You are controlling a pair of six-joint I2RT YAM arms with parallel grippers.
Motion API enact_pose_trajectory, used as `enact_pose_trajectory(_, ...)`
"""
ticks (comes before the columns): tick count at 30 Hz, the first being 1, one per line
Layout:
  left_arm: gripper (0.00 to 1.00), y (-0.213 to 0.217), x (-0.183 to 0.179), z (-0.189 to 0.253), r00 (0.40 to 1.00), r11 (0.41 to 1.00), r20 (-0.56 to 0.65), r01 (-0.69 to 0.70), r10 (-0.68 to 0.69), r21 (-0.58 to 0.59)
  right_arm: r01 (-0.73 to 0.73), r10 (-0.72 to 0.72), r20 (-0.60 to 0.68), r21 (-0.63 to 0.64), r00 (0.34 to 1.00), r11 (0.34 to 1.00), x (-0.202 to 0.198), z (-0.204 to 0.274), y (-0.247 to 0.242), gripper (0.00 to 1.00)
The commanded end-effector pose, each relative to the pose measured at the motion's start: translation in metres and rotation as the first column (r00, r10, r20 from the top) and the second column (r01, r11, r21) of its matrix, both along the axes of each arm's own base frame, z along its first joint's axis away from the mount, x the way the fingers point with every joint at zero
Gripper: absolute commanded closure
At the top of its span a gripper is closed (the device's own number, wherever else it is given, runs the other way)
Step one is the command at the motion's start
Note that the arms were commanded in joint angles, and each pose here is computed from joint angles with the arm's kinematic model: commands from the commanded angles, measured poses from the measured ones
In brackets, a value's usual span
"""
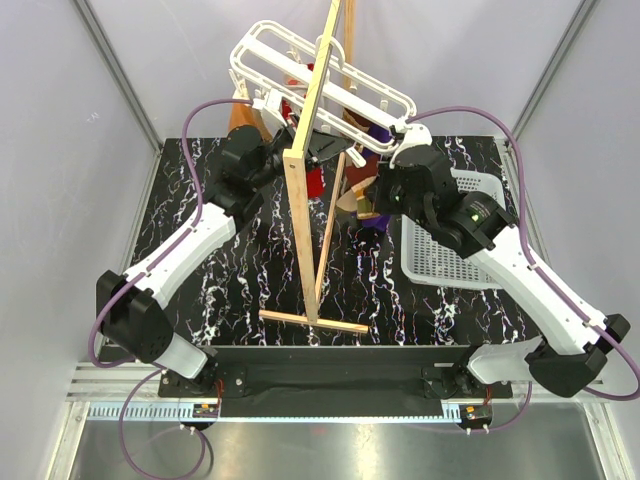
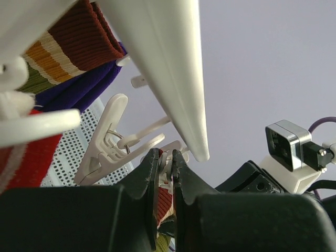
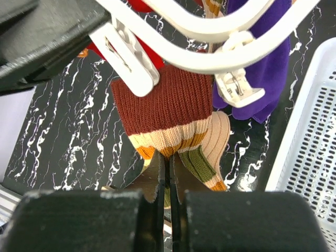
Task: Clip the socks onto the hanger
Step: Clamp the sock onto the hanger.
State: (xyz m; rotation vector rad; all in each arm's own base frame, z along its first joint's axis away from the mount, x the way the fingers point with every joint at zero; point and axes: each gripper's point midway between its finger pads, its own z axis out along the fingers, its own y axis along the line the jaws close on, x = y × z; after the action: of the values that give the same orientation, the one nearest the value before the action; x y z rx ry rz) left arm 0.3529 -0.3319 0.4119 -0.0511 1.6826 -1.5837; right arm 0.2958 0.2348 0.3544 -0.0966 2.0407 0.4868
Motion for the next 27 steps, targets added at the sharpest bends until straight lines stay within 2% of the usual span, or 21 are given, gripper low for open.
enact_pose_trajectory(1, 1.00, -0.001, -0.003, 0.007, 1.000, 1.000, 0.005, 0.023, -0.023, 0.016, -0.007, 0.006, 0.021, 0.024, 1.000, 1.000, -0.003, 0.007, -0.004, 1.00)
enact_pose_trajectory(27, 1.00, -0.003, 0.000, 0.002, 1.000, 0.999, -0.007, 0.027, -0.027, 0.018, -0.056, 0.052, 0.057, 0.071, 0.997, 0.996, -0.009, 0.025, 0.003, 1.00)
